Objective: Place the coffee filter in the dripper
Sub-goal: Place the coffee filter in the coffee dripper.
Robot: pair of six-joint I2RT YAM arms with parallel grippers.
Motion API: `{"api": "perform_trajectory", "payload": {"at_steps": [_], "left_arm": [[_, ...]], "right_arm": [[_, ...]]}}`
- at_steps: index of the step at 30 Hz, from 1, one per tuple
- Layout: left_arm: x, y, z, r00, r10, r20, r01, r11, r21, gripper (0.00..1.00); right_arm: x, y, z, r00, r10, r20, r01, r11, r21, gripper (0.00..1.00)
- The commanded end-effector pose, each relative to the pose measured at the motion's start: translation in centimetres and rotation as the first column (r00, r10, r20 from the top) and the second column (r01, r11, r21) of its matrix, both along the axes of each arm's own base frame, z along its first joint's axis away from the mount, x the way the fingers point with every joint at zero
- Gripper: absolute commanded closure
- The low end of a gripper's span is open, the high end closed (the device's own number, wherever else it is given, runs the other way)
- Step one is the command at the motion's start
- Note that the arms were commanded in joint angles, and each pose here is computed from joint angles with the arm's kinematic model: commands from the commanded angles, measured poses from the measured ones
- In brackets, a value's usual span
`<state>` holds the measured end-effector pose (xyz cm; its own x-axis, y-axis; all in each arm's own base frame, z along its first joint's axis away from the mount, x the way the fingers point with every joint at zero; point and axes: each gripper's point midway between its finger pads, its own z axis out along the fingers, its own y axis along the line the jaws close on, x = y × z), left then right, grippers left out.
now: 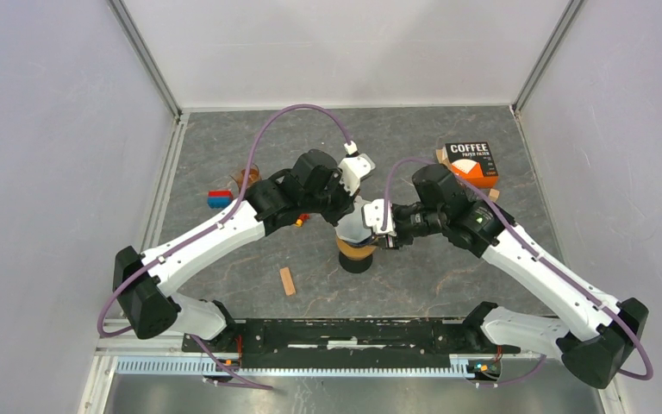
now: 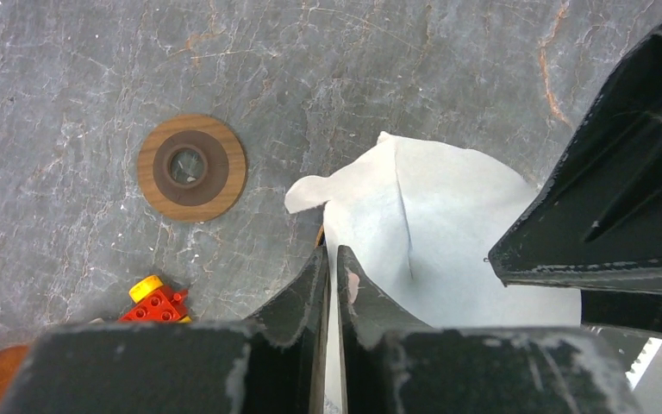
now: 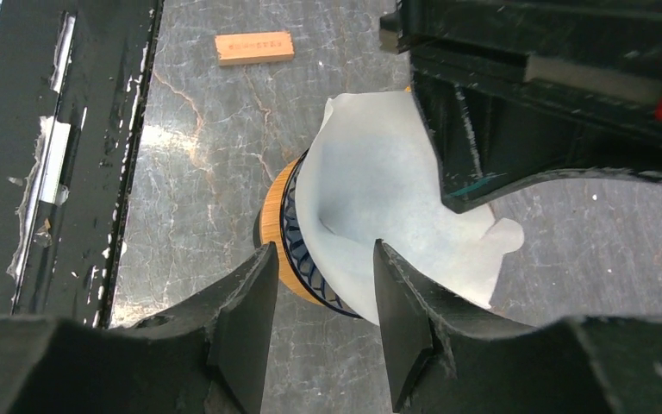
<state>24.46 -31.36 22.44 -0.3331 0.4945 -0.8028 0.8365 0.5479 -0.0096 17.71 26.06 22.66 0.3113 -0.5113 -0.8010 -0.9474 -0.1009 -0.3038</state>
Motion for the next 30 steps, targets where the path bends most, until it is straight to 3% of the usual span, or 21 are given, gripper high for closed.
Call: {"api": "perform_trajectory", "payload": {"at_steps": [1, 3, 4, 14, 30], "left_arm": [[0.7, -0.1, 3.0, 0.994, -0.028, 0.106, 0.032, 0.999, -0.035, 0.86], [0.6, -0.1, 3.2, 0.994, -0.034, 0.105, 0.038, 0.999, -0.038, 0.85], [0.5, -0.1, 3.3, 0.994, -0.039, 0.105, 0.044, 0.998, -0.042, 0.85], [-0.6, -0.3, 3.3, 0.993, -0.086, 0.079, 0.091, 0.994, -0.054, 0.77], [-1.1, 0.5, 0.6, 0.992, -0.103, 0.070, 0.104, 0.995, -0.009, 0.78]], "right_arm": [[-0.1, 0.6, 3.1, 0.999, 0.025, 0.035, -0.027, 0.999, 0.043, 0.48], [-1.0, 0.0, 5.4, 0.996, 0.032, 0.086, -0.039, 0.995, 0.088, 0.48], [-0.3, 0.6, 3.5, 0.999, 0.037, 0.031, -0.038, 0.998, 0.042, 0.47], [-0.9, -0.1, 0.3, 0.999, 0.042, -0.006, -0.042, 0.999, -0.003, 0.51], [-1.0, 0.0, -1.0, 0.999, 0.047, -0.027, -0.047, 0.999, -0.016, 0.55]]}}
